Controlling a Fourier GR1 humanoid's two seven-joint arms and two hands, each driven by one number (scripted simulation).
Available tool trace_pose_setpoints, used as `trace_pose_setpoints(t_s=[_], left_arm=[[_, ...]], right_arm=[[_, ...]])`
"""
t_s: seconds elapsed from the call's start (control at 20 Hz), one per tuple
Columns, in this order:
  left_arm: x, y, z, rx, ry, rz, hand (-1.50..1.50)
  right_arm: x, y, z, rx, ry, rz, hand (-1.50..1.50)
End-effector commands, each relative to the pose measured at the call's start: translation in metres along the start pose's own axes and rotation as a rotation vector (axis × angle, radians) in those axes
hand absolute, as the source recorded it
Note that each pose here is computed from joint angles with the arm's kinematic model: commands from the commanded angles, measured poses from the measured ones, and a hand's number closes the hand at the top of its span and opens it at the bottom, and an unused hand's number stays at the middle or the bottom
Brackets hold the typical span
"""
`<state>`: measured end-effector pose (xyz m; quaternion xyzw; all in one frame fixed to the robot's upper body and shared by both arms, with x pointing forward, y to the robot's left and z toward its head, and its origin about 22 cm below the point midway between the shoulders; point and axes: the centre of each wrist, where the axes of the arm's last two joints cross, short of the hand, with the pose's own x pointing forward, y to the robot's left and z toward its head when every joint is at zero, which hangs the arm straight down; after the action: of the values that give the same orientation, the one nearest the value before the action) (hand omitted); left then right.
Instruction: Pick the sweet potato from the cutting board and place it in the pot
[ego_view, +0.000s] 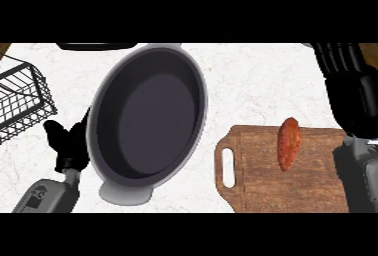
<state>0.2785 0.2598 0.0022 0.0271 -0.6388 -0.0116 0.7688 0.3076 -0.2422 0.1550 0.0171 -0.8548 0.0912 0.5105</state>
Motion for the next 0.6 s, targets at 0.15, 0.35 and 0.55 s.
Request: trace_pose_setpoints(t_s=[0.15, 0.35, 0.55], left_arm=[[-0.013, 0.066, 0.009, 0.186, 0.043, -0.28, 0.0], [-0.016, 0.095, 0.017, 0.298, 0.149, -0.297, 0.0], [-0.011, 0.097, 0.016, 0.302, 0.178, -0.33, 0.0]], right_arm=[[-0.037, -0.006, 0.032, -0.309, 0.294, 0.206, 1.5], [-0.036, -0.084, 0.056, -0.633, 0.321, 0.698, 1.5], [-0.059, -0.043, 0.073, -0.81, 0.241, 0.828, -1.5]])
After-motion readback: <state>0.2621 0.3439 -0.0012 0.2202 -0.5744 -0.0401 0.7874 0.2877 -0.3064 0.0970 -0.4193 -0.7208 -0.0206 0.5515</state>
